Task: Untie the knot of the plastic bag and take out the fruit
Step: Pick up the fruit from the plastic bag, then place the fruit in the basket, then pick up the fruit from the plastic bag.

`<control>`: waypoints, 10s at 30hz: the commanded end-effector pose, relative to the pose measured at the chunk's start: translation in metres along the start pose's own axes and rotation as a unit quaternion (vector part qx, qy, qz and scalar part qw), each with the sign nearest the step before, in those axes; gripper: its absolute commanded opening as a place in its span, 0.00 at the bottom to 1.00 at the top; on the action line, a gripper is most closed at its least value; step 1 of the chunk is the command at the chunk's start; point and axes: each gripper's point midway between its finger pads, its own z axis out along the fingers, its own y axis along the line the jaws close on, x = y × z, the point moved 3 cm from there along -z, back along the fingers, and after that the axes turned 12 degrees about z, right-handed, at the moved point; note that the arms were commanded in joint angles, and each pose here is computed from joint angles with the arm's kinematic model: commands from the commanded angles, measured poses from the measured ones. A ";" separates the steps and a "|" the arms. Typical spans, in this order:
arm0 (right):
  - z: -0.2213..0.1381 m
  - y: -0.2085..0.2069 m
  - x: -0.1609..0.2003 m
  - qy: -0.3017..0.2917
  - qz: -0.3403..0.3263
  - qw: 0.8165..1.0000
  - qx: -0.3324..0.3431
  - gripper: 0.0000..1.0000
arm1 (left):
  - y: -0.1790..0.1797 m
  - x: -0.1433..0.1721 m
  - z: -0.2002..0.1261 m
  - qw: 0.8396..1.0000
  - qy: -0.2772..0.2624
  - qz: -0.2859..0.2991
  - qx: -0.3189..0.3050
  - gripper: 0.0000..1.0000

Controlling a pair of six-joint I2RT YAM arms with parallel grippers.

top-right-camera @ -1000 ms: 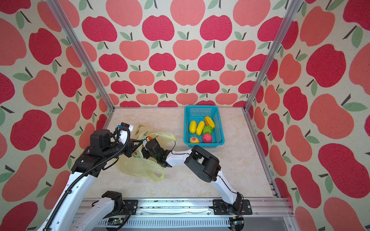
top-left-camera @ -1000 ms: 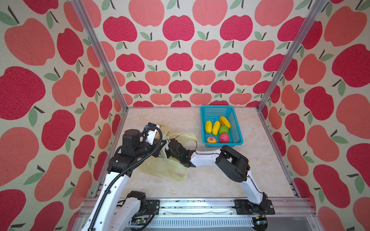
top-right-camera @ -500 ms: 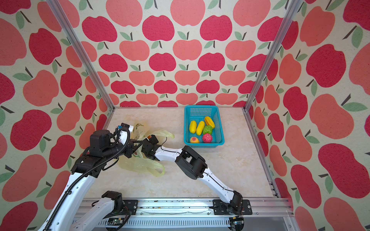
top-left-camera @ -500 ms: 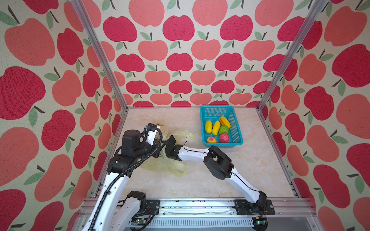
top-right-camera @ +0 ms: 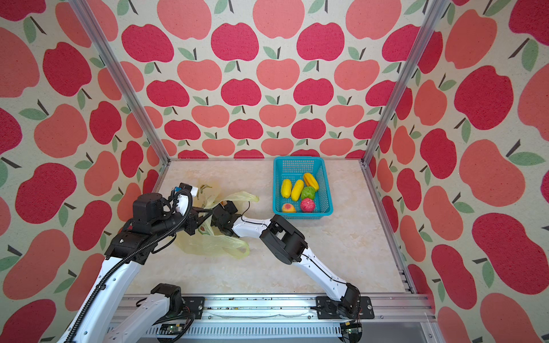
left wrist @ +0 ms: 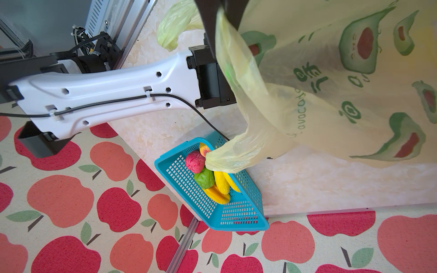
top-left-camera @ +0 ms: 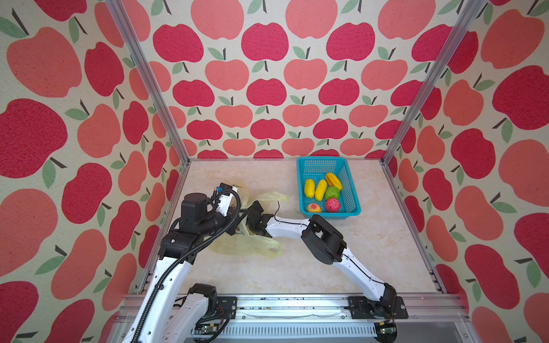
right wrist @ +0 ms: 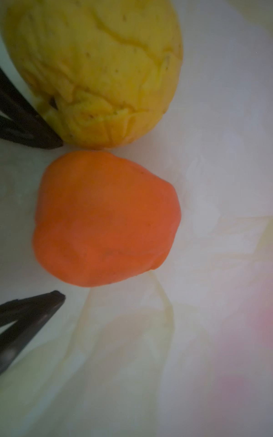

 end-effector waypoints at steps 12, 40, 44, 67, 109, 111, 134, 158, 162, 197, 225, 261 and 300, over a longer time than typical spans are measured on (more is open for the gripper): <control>0.016 0.001 -0.006 -0.056 0.051 0.995 -0.070 0.63 | -0.019 -0.007 -0.003 0.998 -0.028 0.013 0.055 0.00; -0.193 -0.033 -0.013 -0.183 0.064 0.959 -0.206 0.30 | 0.016 0.001 -0.011 0.998 -0.010 -0.002 -0.058 0.00; -0.231 -0.050 -0.029 -0.214 0.054 0.955 -0.199 0.29 | 0.018 0.002 -0.010 0.998 -0.010 -0.007 -0.058 0.00; -0.291 -0.285 -0.034 -0.151 0.195 0.964 0.101 0.29 | 0.014 0.001 -0.009 0.999 -0.016 -0.013 -0.038 0.00; -0.276 -0.296 -0.074 -0.007 0.360 0.927 0.108 0.90 | 0.013 0.001 -0.013 0.999 -0.025 -0.013 -0.038 0.00; -0.284 -0.269 -0.096 -0.034 0.361 0.931 0.044 0.94 | 0.011 0.000 -0.015 0.999 -0.030 -0.010 -0.038 0.00; -0.285 -0.184 -0.162 -0.047 0.351 0.917 -0.183 0.99 | 0.015 0.001 -0.015 0.999 -0.033 -0.016 -0.039 0.00; -0.299 -0.108 -0.057 -0.080 0.105 0.913 -0.386 0.31 | 0.025 0.002 -0.016 0.997 -0.026 -0.008 -0.072 0.00; -0.308 -0.098 -0.038 -0.082 0.067 0.918 -0.382 0.32 | 0.028 0.001 -0.017 0.996 -0.026 -0.008 -0.081 0.00; -0.224 -0.085 0.014 0.012 0.094 0.968 -0.232 0.52 | 0.005 -0.005 0.071 0.983 -0.026 0.099 -0.152 0.00; -0.083 -0.015 0.000 -0.059 0.029 0.982 -0.177 0.99 | -0.040 -0.023 0.030 0.988 -0.138 0.072 0.013 0.00; -0.055 0.008 0.030 -0.086 0.039 0.988 -0.119 0.99 | -0.083 -0.042 0.029 0.964 -0.177 0.067 0.186 0.00; -0.239 -0.057 -0.020 -0.179 0.072 0.953 -0.232 0.32 | 0.020 0.015 0.047 0.987 -0.111 0.021 -0.113 0.00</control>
